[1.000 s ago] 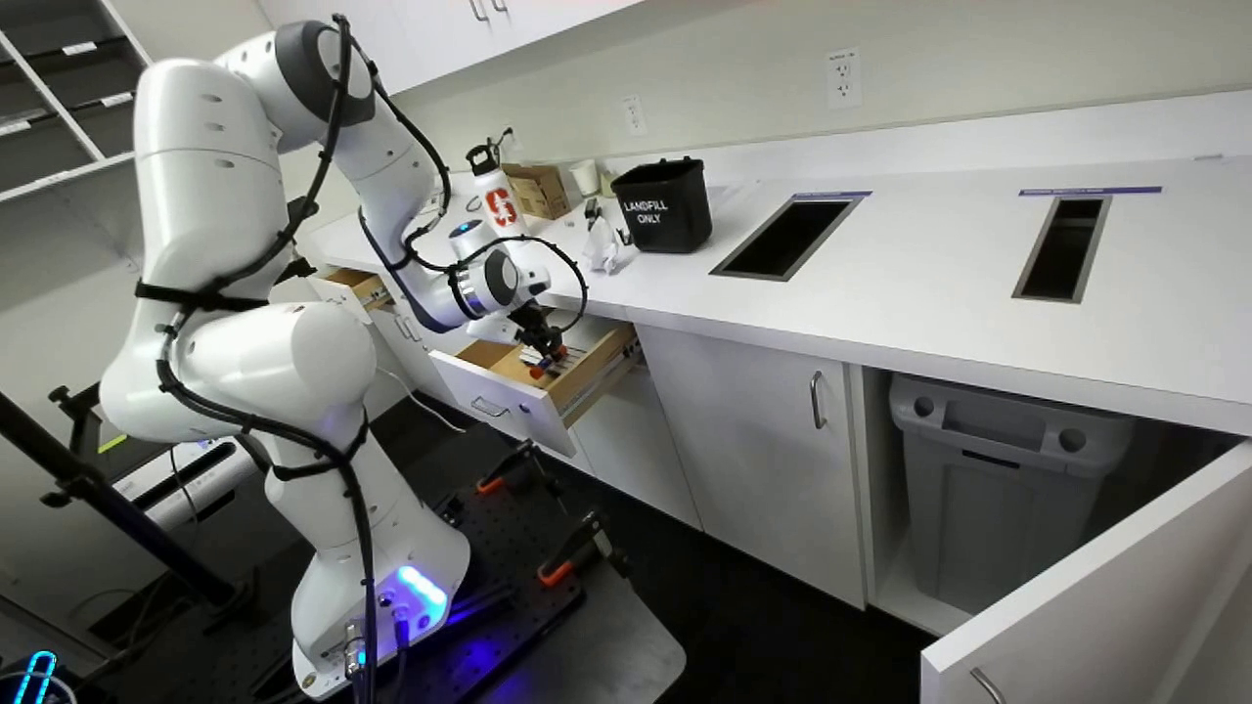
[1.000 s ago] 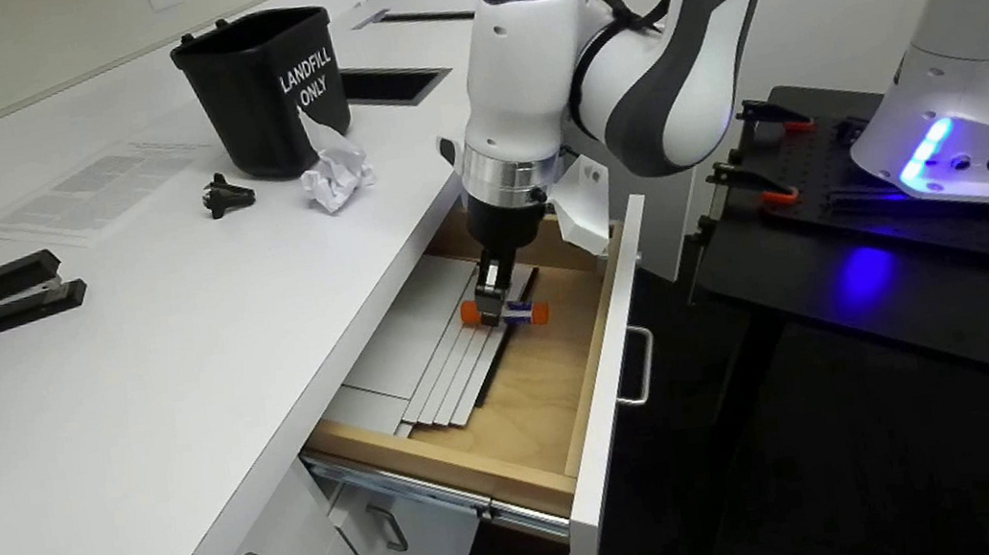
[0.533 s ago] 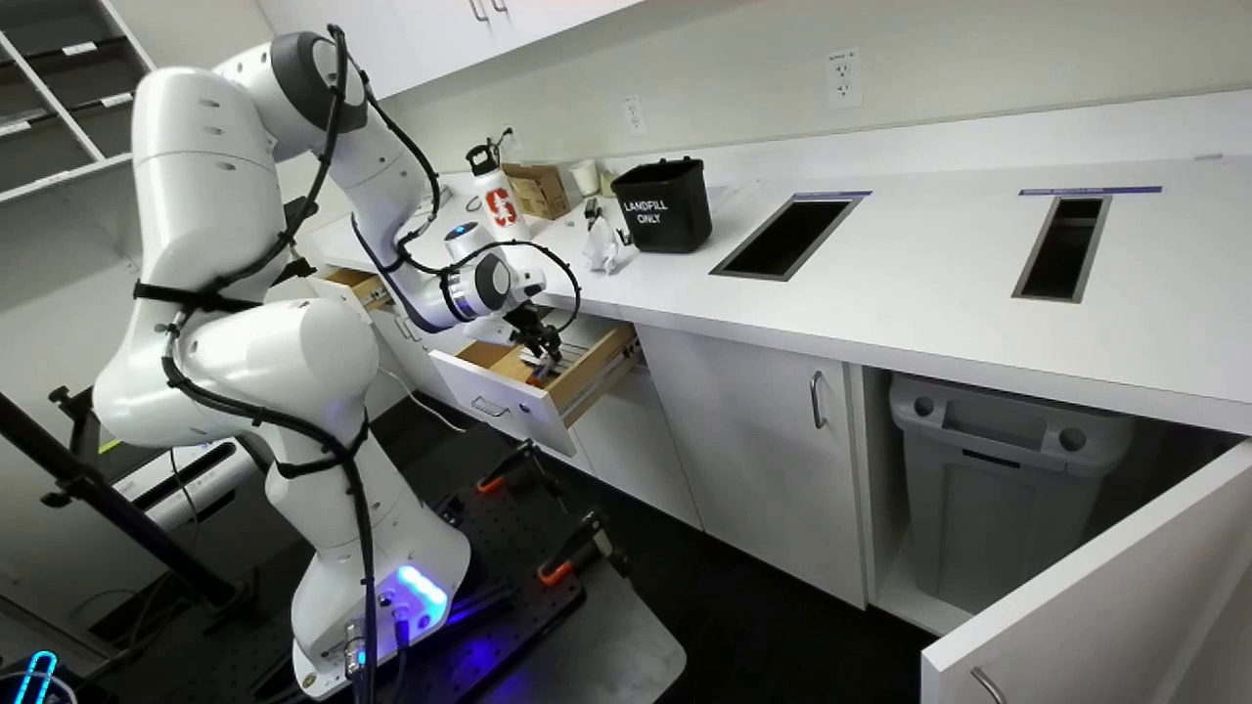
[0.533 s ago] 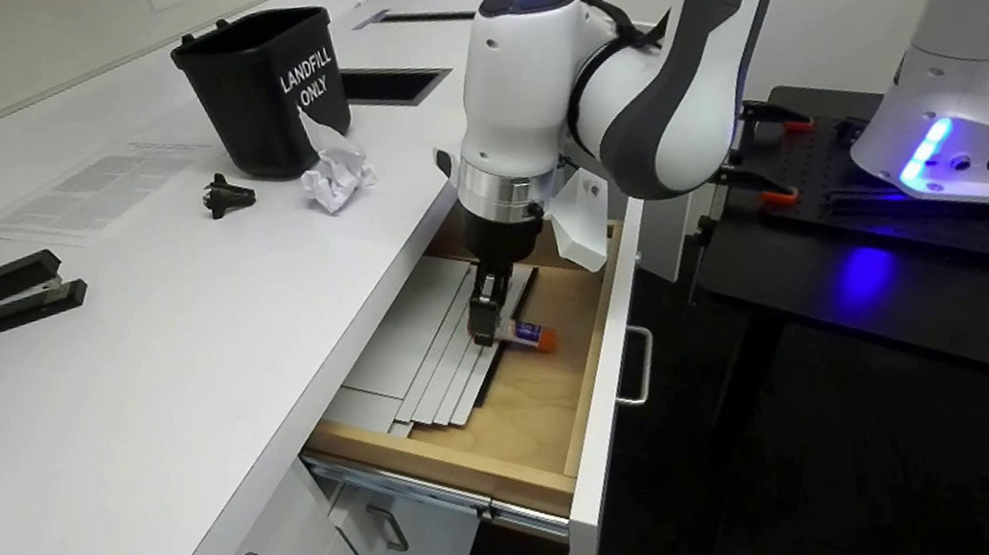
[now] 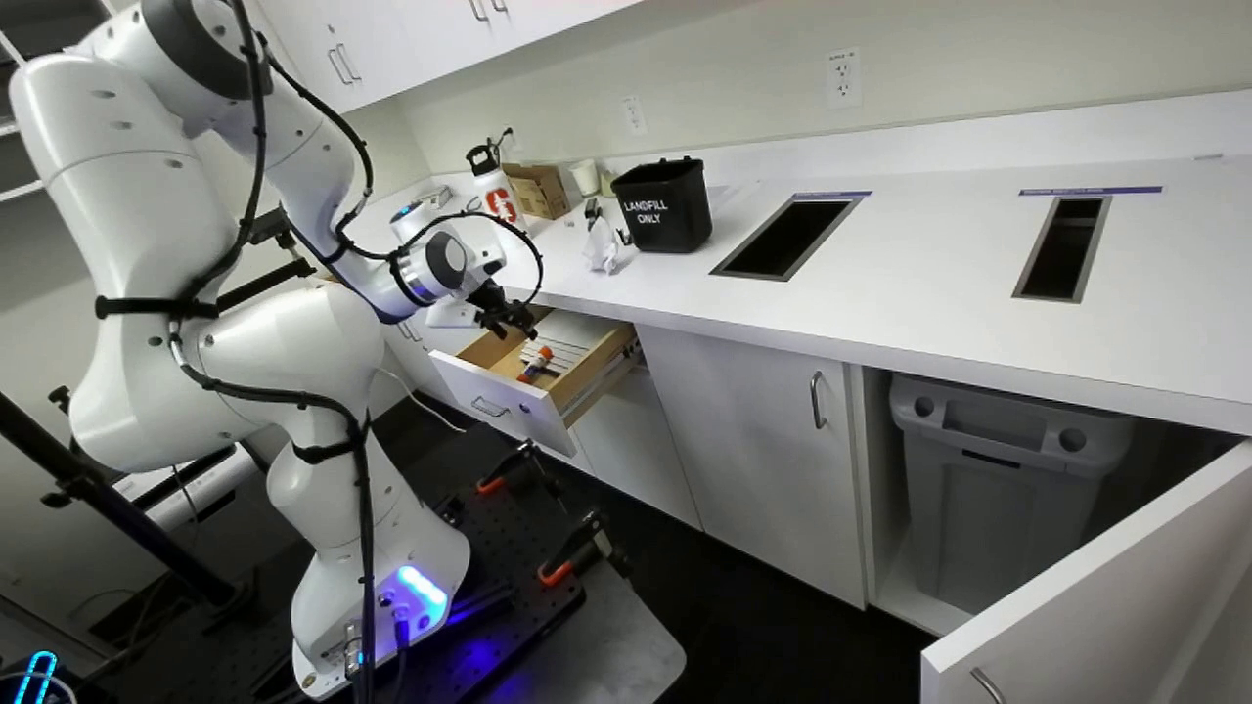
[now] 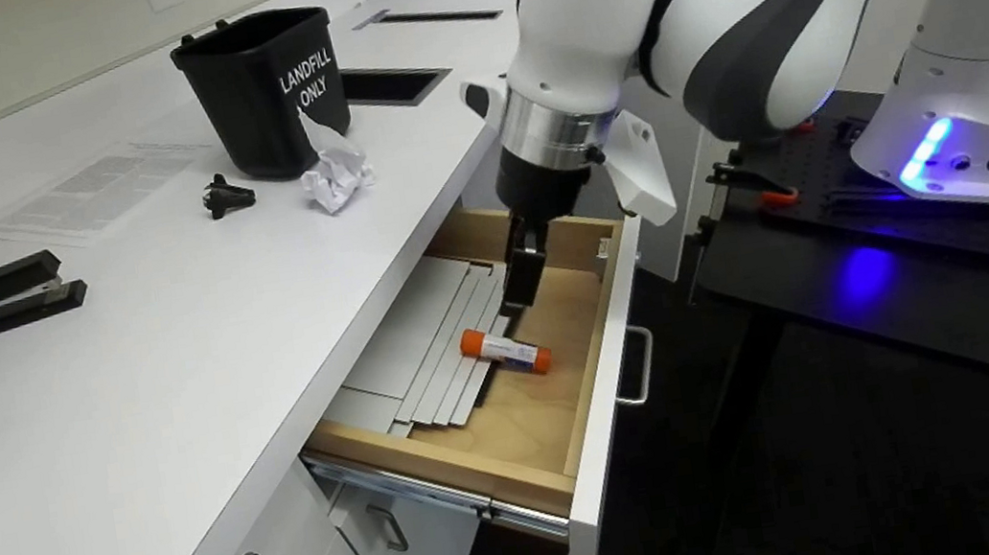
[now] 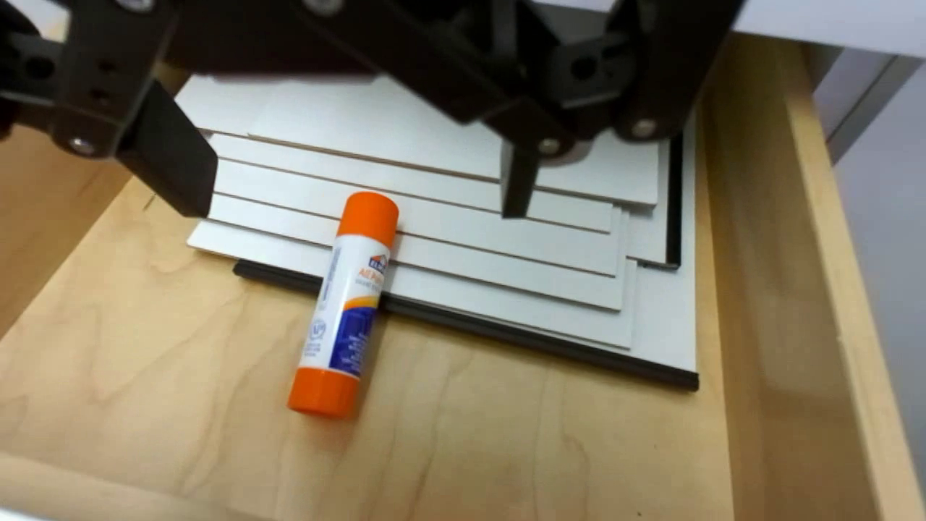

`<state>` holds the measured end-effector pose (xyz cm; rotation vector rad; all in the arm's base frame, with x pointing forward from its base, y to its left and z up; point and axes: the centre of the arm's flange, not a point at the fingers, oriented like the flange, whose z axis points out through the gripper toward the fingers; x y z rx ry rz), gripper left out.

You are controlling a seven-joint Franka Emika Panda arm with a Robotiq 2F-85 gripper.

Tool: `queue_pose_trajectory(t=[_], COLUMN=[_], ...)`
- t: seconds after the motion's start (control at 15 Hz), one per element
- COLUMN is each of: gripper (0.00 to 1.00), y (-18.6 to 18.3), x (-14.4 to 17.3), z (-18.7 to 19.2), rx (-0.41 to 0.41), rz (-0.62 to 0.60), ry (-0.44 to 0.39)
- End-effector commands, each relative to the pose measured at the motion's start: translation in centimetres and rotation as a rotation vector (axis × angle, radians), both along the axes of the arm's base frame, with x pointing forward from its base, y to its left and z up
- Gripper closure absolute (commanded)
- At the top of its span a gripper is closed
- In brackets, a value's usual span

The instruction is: Put the glue stick inside the open drawer

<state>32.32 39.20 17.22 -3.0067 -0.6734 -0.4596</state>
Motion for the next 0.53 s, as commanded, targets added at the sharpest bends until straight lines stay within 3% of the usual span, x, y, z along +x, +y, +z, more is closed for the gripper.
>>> queue_pose_trajectory(t=[0.0,0.47], gripper=[0.00,0.00], y=[-1.7,-1.9], x=[-3.4,-3.8], z=[6.2,10.8], rx=[0.009,-0.006], rz=[0.054,0.097], ry=[0.030,0.071])
